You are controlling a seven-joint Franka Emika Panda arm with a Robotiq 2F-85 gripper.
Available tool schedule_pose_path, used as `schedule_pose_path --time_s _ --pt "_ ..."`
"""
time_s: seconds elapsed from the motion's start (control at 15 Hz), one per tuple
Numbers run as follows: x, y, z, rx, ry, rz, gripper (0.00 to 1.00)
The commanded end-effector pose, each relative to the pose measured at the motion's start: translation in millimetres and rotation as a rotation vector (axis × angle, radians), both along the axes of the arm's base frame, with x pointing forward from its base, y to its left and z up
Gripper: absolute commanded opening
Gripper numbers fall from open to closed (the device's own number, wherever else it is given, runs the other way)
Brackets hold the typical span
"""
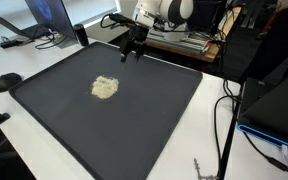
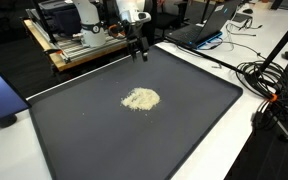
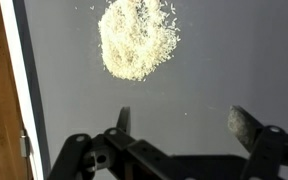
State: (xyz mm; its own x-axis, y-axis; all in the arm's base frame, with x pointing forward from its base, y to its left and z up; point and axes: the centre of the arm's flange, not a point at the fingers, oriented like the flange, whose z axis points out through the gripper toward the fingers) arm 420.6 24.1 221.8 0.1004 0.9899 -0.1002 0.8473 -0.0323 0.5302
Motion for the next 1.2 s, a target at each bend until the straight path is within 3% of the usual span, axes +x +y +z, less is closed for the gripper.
schedule_pose_path --time_s 0.0,0.47,0.8,1.13 --pt "9 25 5 -0.095 0.008 0.070 1.00" --pt "20 56 17 -0.140 0.025 0.003 1.00" --pt "30 68 22 -0.075 0.061 -0.117 1.00" --pt "35 54 32 -0.027 0.072 -0.238 1.00"
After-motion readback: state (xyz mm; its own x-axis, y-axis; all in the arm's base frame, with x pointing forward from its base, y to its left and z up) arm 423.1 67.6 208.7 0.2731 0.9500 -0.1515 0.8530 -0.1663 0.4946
